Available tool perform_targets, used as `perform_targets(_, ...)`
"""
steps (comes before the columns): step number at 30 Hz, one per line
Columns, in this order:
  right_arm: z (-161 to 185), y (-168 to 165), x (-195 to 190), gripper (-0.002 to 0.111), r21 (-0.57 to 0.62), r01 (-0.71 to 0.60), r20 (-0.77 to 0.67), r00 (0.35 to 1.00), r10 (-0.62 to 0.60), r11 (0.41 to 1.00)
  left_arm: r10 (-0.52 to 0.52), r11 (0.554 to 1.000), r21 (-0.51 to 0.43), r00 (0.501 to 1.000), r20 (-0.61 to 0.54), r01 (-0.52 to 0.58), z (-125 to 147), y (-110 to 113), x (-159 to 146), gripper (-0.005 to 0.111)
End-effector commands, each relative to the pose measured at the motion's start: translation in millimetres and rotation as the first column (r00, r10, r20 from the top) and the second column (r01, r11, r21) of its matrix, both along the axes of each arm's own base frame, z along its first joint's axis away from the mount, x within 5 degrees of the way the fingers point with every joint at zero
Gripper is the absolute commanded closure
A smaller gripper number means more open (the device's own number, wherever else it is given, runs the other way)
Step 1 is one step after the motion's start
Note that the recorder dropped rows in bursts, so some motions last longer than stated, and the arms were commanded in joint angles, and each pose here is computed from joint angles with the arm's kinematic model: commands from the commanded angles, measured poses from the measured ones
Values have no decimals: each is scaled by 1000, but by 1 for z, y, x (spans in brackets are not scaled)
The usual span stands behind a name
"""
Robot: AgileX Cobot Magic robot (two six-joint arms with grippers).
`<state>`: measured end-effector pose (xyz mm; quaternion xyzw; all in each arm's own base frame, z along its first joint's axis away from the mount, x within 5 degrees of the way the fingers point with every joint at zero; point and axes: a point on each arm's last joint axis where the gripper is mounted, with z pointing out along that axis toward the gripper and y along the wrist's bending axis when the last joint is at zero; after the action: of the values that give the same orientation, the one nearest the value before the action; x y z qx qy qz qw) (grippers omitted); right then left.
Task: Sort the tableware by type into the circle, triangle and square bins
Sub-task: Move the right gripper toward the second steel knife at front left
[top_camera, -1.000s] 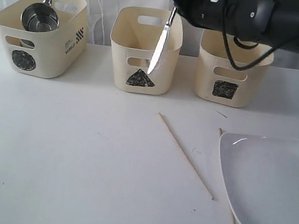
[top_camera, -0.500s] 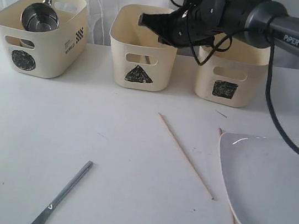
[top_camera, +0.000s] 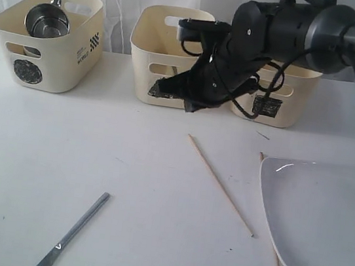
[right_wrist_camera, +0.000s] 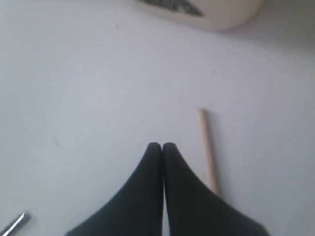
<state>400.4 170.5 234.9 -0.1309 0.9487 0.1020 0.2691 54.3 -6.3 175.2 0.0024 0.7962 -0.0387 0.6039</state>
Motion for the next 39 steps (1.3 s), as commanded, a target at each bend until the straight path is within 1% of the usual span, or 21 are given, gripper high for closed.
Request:
perform_targets(1, 5, 14, -41, 108, -35, -97, -20, 995, 96, 995, 3, 1000, -10, 1000, 1, -3, -1, 0, 0, 107)
perform_targets(5, 2, 28, -70, 108, -47, -167, -51, 985, 164, 985, 3, 1000, -10, 1000, 1, -3, -1, 0, 0, 107)
perform_targets(10, -3, 47, -97, 108, -60, -248, -85, 967, 242, 967, 3, 1000, -10, 1000, 1, -3, -1, 0, 0, 107)
perform_targets(16, -11, 68, -120, 108, -71, -328, -119, 941, 318, 942, 3, 1000, -10, 1000, 1, -3, -1, 0, 0, 107)
perform_targets(20, -20, 77, -135, 108, -69, -348, -143, 931, 336, 935, 3, 1000, -10, 1000, 1, -3, -1, 0, 0, 107)
perform_targets(25, -28, 83, -145, 108, -52, -326, -162, 936, 314, 944, 3, 1000, -10, 1000, 1, -3, -1, 0, 0, 107)
perform_targets(28, -32, 85, -150, 108, -24, -278, -166, 948, 270, 960, 3, 1000, -10, 1000, 1, -3, -1, 0, 0, 107)
perform_targets(34, -44, 89, -157, 108, 78, -118, -160, 979, 130, 990, 3, 1000, -10, 1000, 1, -3, -1, 0, 0, 107)
perform_targets(37, -49, 90, -160, 108, 104, -98, -147, 983, 113, 990, 3, 1000, -10, 1000, 1, -3, -1, 0, 0, 107)
perform_targets(39, -50, 90, -159, 105, 118, -90, -136, 985, 106, 989, 3, 1000, -10, 1000, 1, -3, -1, 0, 0, 107)
